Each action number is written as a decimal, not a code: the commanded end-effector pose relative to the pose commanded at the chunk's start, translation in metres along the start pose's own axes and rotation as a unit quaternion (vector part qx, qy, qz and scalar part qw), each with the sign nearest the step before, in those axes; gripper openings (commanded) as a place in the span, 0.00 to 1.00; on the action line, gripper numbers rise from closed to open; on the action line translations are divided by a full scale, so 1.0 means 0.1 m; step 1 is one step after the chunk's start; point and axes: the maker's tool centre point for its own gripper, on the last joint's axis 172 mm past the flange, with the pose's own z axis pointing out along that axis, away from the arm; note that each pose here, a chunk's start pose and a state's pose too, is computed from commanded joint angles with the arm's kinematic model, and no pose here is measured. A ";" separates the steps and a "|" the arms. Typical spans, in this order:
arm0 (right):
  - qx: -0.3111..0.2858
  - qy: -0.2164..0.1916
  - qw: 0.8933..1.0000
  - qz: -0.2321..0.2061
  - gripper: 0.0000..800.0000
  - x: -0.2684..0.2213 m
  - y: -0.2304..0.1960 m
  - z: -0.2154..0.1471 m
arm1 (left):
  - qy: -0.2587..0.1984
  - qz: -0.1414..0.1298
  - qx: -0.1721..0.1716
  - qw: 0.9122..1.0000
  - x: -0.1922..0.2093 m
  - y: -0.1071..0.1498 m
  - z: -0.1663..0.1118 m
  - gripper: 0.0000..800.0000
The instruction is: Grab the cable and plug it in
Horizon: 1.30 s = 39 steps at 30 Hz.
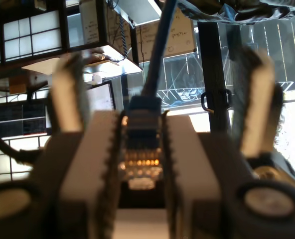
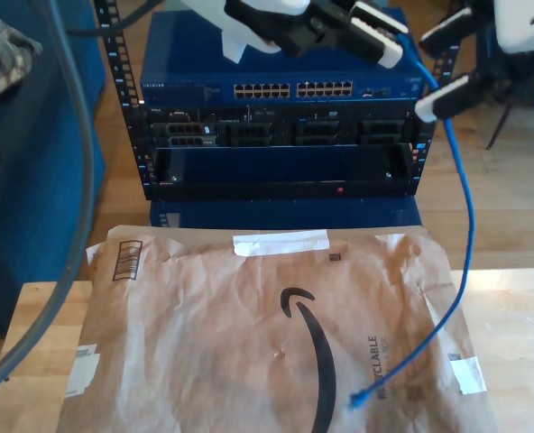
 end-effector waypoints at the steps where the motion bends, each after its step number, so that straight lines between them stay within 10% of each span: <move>1: 0.003 0.000 1.000 -0.012 0.99 -0.01 0.00 -0.02 | -0.002 -0.005 0.002 1.000 0.00 0.00 0.00 0.00; 7: 0.044 -0.008 0.999 -0.029 1.00 -0.11 -0.07 -0.18 | -0.005 -0.133 0.036 0.990 0.25 -0.10 -0.02 0.00; 16: 0.066 -0.018 0.994 -0.082 1.00 -0.28 -0.12 -0.26 | -0.078 -0.205 0.034 0.975 0.41 0.10 -0.45 0.00; 39: 0.210 -0.049 0.955 -0.201 1.00 -0.76 -0.26 -0.84 | -0.251 -0.298 0.114 0.914 0.24 0.29 -1.00 0.02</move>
